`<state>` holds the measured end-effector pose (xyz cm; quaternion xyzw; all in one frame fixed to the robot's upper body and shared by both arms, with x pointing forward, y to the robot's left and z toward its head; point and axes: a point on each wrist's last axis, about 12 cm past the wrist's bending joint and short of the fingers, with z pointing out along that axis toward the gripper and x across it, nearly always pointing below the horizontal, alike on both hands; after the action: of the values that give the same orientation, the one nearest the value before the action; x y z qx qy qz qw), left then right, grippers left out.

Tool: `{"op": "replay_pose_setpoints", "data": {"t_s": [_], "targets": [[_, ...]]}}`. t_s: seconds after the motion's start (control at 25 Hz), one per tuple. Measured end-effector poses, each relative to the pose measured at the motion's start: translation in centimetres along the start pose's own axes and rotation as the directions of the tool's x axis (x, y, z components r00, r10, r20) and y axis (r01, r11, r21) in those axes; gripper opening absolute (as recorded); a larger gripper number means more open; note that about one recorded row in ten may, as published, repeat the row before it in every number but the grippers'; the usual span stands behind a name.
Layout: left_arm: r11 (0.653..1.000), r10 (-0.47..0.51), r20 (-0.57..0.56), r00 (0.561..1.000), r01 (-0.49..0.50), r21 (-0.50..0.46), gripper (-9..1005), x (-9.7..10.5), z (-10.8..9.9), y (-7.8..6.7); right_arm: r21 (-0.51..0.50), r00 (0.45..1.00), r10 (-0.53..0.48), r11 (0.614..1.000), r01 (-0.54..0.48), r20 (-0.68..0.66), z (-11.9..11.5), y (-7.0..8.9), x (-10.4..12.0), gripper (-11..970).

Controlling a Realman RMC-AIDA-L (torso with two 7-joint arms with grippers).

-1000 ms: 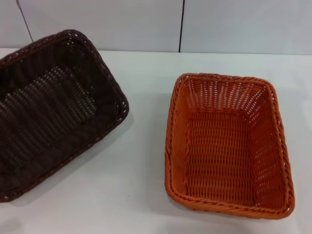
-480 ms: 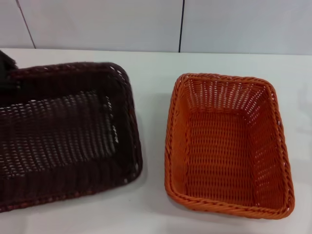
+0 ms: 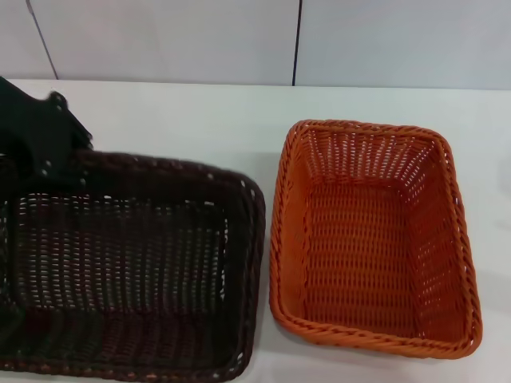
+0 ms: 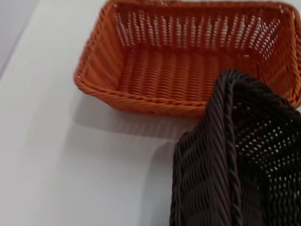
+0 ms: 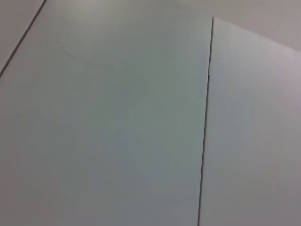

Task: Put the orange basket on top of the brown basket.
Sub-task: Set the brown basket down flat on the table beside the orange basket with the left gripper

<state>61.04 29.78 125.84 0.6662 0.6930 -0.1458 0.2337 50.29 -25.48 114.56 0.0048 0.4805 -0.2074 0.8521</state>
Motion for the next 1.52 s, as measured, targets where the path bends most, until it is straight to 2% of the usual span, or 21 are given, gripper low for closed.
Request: {"op": "replay_pose_setpoints", "data": {"t_s": [0.24, 0.36, 0.44, 0.68, 1.0, 1.52], "targets": [[0.999, 0.020, 0.013, 1.000, -0.021, 0.027, 196, -0.3, 2.0, -0.1, 0.003, 1.000, -0.024, 1.000, 0.024, -0.002, -0.2, 0.0, -0.2, 665], [0.999, 0.020, 0.013, 1.000, -0.021, 0.027, 196, -0.3, 2.0, -0.1, 0.007, 1.000, -0.022, 1.000, 0.022, -0.004, -0.2, 0.0, -0.2, 665], [1.000, -0.013, 0.052, 0.999, 0.014, -0.015, 196, 0.1, 3.0, 0.2, 0.007, 1.000, -0.021, 1.000, 0.022, -0.004, -0.2, 0.0, -0.2, 665], [0.999, -0.046, 0.088, 0.995, 0.047, -0.009, 196, 0.2, 3.1, 0.6, 0.006, 1.000, -0.016, 1.000, 0.016, 0.002, 0.0, 0.1, -0.4, 664], [0.998, -0.060, 0.072, 0.996, 0.060, -0.009, 195, 0.5, 4.0, 0.7, 0.002, 1.000, -0.005, 1.000, 0.005, 0.010, 0.0, 0.3, -0.7, 665], [0.997, -0.049, 0.079, 0.996, 0.053, -0.055, 527, 0.5, 3.7, 1.1, 0.001, 1.000, -0.011, 1.000, 0.011, 0.012, 0.1, 0.3, -0.9, 665]]}}
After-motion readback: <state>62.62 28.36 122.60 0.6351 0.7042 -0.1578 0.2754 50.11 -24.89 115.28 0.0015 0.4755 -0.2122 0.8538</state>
